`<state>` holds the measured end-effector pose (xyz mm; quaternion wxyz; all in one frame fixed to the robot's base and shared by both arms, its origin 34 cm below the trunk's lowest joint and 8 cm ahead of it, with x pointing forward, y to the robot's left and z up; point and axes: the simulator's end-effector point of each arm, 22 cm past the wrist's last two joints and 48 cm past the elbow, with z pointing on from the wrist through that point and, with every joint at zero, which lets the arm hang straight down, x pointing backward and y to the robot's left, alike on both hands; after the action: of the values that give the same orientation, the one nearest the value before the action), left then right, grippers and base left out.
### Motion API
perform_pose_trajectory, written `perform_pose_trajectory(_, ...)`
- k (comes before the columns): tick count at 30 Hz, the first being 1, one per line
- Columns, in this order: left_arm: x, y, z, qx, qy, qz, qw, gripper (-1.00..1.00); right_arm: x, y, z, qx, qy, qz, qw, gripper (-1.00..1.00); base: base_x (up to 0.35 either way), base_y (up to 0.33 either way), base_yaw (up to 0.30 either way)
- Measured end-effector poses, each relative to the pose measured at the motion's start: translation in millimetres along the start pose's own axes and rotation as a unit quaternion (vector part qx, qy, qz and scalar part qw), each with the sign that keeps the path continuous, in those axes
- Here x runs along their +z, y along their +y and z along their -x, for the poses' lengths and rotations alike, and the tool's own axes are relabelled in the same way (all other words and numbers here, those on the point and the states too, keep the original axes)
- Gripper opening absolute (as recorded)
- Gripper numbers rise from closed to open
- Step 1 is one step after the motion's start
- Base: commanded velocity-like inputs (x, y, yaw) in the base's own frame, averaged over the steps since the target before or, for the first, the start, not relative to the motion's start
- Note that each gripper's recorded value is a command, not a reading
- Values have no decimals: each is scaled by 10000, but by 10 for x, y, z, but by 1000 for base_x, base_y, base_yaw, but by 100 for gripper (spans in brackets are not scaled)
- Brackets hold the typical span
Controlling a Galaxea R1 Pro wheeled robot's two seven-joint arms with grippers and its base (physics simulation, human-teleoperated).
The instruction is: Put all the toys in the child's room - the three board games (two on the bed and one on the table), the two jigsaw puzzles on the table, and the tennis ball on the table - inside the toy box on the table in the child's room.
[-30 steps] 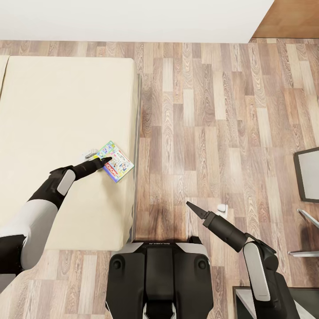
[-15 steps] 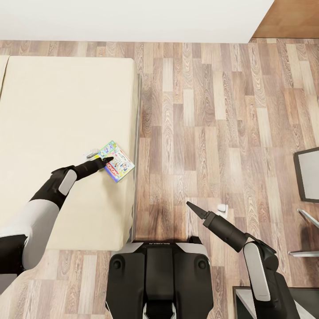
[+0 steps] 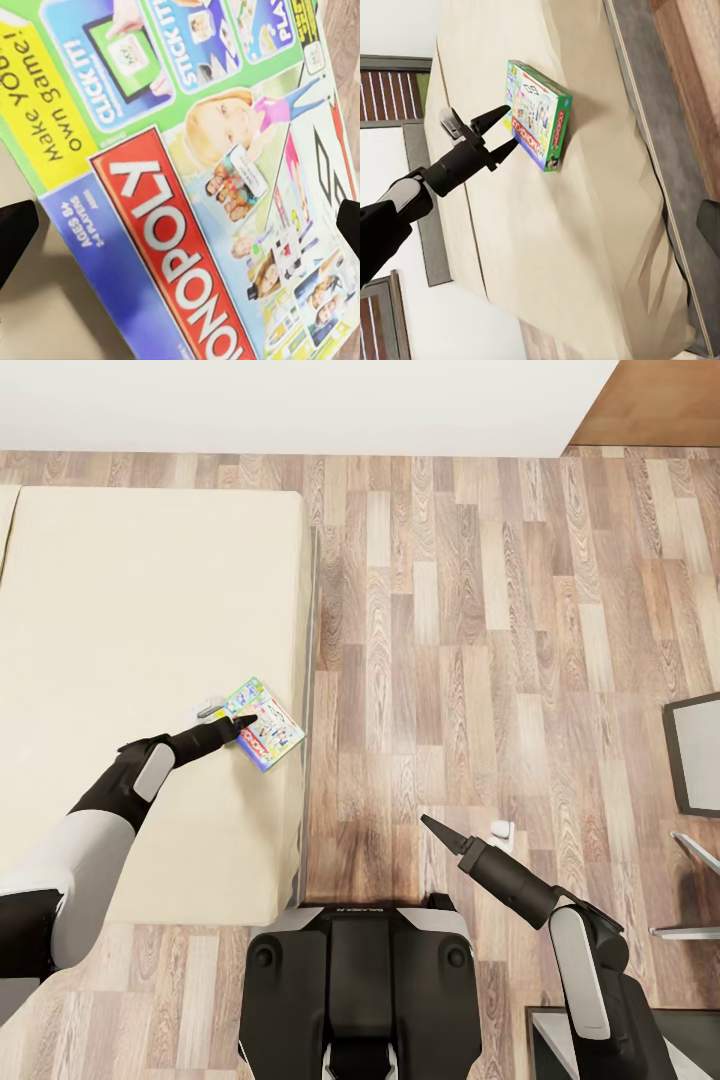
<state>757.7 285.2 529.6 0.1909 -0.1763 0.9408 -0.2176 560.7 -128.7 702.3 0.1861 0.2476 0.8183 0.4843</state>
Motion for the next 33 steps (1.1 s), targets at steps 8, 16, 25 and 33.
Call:
perform_pose_trajectory(8, 1, 1, -4, -3, 4, 0, 10000, 100, 0, 0, -1, -1, 2, 0, 10000, 100, 0, 0, 0)
perform_pose_trajectory(16, -7, 20, 3, 6, 1, 13, 10000, 100, -1, 0, 0, -2, 3, 0, 10000, 100, 0, 0, 0)
perform_pose_trajectory(25, -30, -56, 27, 16, -12, -221, 9998, 100, -3, 0, 1, 0, 2, 3, 10000, 100, 0, 0, 0)
perform_pose_trajectory(33, -64, -65, 86, 51, -58, -303, 9995, 100, -5, 1, 3, 3, 1, 8, 10000, 100, 0, 0, 0)
